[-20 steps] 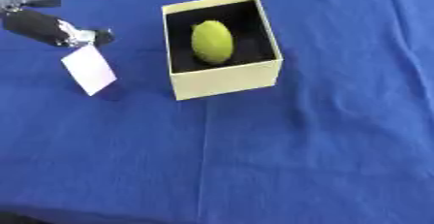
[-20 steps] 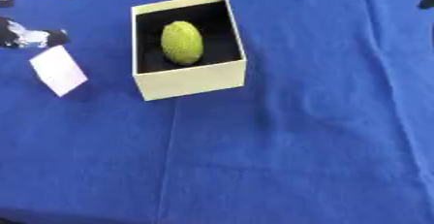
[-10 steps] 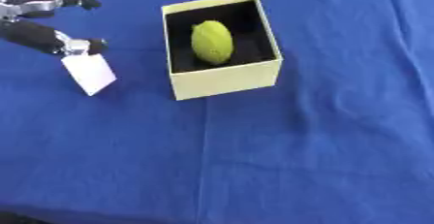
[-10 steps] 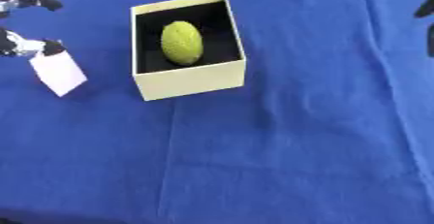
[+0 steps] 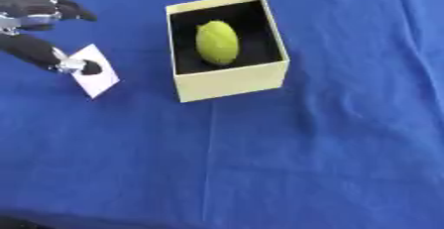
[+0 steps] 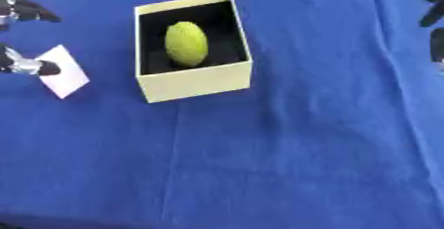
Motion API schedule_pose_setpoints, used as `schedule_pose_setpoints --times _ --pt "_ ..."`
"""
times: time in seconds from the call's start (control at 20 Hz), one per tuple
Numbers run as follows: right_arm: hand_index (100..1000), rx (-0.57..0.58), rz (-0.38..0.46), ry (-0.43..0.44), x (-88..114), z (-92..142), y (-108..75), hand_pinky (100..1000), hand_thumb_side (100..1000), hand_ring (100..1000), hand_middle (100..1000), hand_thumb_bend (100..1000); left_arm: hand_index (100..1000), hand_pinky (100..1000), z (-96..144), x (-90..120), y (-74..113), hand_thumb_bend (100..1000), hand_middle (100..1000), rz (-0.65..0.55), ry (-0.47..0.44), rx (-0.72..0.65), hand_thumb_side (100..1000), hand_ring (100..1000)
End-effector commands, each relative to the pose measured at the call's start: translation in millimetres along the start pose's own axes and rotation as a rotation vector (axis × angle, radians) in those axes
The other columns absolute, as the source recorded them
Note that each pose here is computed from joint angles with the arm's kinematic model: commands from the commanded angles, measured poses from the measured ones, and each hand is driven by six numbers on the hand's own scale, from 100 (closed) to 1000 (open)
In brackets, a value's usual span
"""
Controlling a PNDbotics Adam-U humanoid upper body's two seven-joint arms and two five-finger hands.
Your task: Pick up objects on the table and place them in the box.
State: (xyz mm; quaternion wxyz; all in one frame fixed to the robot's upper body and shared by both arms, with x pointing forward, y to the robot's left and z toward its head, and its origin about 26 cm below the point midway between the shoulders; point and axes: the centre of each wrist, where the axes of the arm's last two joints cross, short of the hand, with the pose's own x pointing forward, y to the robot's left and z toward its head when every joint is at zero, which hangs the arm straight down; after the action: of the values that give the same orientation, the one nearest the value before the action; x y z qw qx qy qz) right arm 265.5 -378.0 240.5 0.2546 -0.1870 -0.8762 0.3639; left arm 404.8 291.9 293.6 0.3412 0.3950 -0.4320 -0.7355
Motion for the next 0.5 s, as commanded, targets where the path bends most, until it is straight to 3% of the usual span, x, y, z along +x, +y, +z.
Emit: schedule_pose_setpoints --times 0.05,0.25,0.5 --pt "760 0.013 0.021 -0.011 4 -4 -4.0 970 470 968 520 100 1000 1000 11 -15 4.4 613 906 -0.019 0.07 -0.006 943 968" --pt "756 0.019 0.016 0.0 4 -2 -1.5 971 470 967 517 100 1000 1000 6 -19 -2.7 611 903 -0.009 0.11 -0.03 963 965" --pt "748 0.024 0.011 0.016 3 0 1.5 972 470 968 514 100 1000 993 1 -23 -9.8 517 879 0.041 0.143 -0.025 1000 947"
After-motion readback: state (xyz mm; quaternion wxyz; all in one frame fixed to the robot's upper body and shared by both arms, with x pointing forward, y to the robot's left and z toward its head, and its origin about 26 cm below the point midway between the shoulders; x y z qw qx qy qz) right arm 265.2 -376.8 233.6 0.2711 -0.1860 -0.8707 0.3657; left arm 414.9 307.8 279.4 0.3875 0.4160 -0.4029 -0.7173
